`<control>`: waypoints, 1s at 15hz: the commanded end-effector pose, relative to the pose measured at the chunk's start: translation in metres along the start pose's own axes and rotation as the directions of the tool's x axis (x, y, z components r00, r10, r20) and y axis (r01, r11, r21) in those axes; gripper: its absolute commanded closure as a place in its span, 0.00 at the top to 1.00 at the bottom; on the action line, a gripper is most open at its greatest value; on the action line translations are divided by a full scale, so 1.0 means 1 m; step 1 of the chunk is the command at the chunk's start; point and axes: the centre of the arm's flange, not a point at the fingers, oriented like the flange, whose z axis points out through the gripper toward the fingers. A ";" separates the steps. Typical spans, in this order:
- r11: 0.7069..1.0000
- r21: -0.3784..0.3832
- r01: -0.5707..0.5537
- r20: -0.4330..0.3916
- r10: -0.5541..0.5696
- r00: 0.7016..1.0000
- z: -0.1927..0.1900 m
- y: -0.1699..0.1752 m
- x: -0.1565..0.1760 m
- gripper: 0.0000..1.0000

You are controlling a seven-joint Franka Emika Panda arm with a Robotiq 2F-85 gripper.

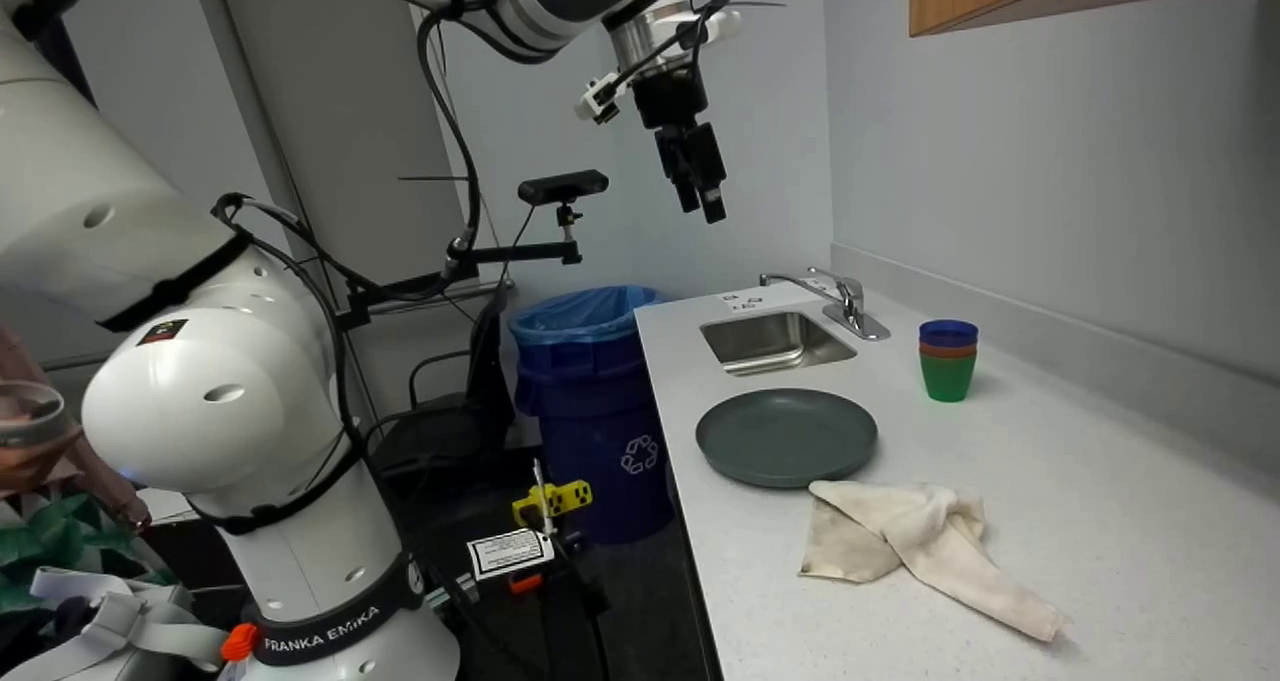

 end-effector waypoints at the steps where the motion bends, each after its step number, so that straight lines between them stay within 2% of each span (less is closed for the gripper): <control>1: 1.000 0.000 0.000 0.000 0.000 1.000 0.000 0.000 0.000 1.00; 11: 1.000 0.000 0.000 -0.001 0.000 1.000 0.000 0.000 0.000 1.00; 15: 0.999 -0.034 -0.011 0.002 0.011 1.000 0.008 0.025 0.034 1.00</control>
